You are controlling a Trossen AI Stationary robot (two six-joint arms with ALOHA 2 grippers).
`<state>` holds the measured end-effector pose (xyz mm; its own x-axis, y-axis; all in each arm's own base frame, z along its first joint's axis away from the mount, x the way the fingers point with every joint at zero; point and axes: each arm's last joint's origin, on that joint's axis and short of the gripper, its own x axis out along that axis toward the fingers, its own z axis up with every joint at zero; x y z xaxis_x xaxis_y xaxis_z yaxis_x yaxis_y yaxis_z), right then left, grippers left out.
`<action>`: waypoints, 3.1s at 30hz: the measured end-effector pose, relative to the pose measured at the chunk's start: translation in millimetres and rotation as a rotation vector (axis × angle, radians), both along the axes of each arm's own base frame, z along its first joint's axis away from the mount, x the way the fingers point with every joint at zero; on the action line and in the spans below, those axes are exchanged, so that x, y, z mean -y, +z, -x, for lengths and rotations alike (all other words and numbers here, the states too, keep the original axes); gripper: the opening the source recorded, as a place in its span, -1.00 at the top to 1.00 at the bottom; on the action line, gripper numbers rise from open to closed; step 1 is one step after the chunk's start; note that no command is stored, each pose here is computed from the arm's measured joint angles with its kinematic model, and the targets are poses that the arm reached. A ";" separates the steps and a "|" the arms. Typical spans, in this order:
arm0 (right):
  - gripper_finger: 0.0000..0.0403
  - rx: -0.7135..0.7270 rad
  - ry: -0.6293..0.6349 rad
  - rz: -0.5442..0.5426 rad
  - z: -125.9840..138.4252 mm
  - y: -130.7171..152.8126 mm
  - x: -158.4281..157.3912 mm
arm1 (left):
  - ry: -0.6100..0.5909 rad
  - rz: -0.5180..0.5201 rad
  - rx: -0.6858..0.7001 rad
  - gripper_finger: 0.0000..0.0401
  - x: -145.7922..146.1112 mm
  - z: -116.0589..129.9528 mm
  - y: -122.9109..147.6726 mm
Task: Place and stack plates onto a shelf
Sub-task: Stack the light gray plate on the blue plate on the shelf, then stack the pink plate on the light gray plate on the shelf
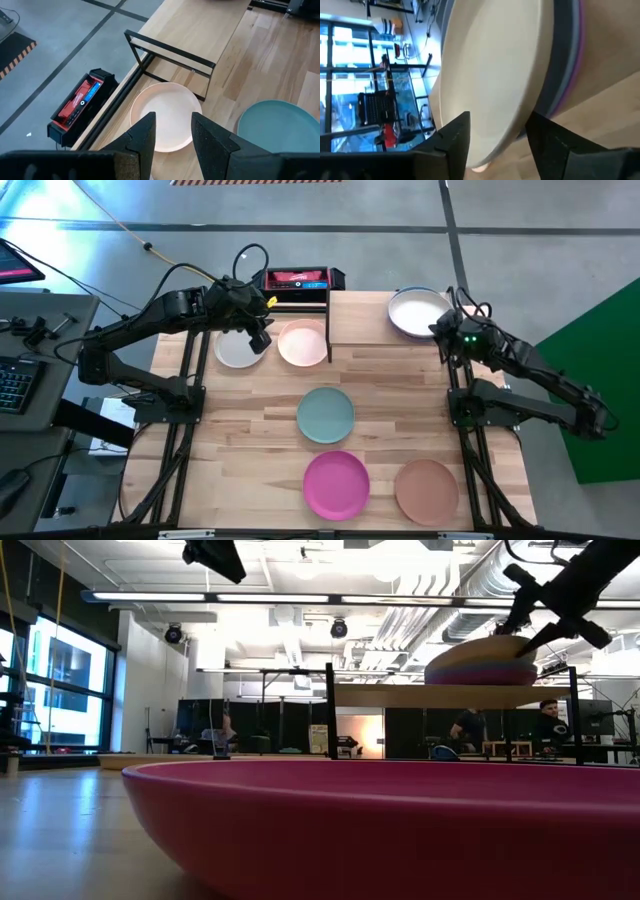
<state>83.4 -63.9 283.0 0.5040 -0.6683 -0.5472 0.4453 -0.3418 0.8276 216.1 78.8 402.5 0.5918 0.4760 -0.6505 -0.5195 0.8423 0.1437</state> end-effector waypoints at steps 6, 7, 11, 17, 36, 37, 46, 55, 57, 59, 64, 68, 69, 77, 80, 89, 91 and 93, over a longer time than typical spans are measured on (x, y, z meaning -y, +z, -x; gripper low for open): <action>0.13 0.043 0.038 -0.041 2.7 0.4 -4.0 | 0.000 0.000 -0.001 0.43 0.0 -0.1 -0.2; 0.13 0.050 0.047 -0.043 3.4 0.7 -4.7 | -0.001 0.000 -0.001 0.43 0.0 -0.1 -0.1; 0.13 0.070 0.063 -0.070 5.5 0.4 -7.2 | -0.001 -0.001 -0.001 0.43 0.0 -0.1 -0.1; 0.15 0.081 0.107 -0.106 5.6 -0.5 -9.3 | -0.001 -0.001 -0.001 0.43 0.1 0.0 -0.1; 0.15 0.051 0.050 -0.001 5.5 3.2 -5.5 | 0.000 -0.001 0.001 0.43 0.0 -0.1 0.1; 0.15 0.050 0.044 0.002 5.6 3.3 -5.4 | 0.000 0.000 0.001 0.43 -0.1 -0.2 0.0; 0.15 0.007 0.053 -0.025 0.8 -0.6 -2.5 | -0.001 -0.001 0.001 0.43 0.0 -0.1 0.1; 0.15 0.066 0.166 0.053 0.5 8.2 -4.9 | -0.005 0.002 -0.005 0.43 0.1 0.1 -0.5; 0.15 0.075 0.198 0.085 0.5 10.9 -5.6 | -0.024 0.019 -0.001 0.43 0.8 -0.1 -0.6; 0.15 0.088 0.232 0.130 -0.2 14.5 -5.7 | -0.061 0.054 0.003 0.43 1.6 -2.5 -2.2; 0.15 0.136 0.348 0.306 -5.8 28.9 -4.4 | -0.174 0.167 -0.019 0.43 6.1 -15.5 -12.4; 0.15 0.170 0.443 0.402 -8.6 36.7 -5.3 | -0.209 0.233 -0.090 0.43 13.4 -31.0 -27.0; 0.15 0.173 0.470 0.425 -9.1 38.2 -5.7 | -0.216 0.242 -0.114 0.43 15.2 -34.4 -30.9; 0.15 0.167 0.710 0.644 -12.9 47.9 -10.1 | -0.165 0.361 -0.207 0.43 28.4 -67.4 -62.3; 0.15 0.168 0.774 0.697 -13.4 49.6 -11.6 | -0.136 0.428 -0.231 0.43 36.9 -79.2 -74.5; 0.15 0.157 0.918 0.779 -15.4 49.6 -16.8 | -0.102 0.539 -0.339 0.43 80.1 -110.6 -113.6; 0.15 0.154 0.935 0.789 -15.8 49.4 -17.9 | -0.105 0.547 -0.373 0.43 91.2 -117.0 -124.5; 0.15 0.150 0.945 0.798 -16.1 49.3 -18.5 | -0.111 0.553 -0.392 0.43 102.6 -123.9 -134.9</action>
<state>99.5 -45.4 332.3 0.9903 -0.1293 -0.0512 0.1263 0.6822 0.7201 340.0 -23.9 267.6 0.2888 -0.0371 -0.9567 -0.4232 0.8914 -0.1623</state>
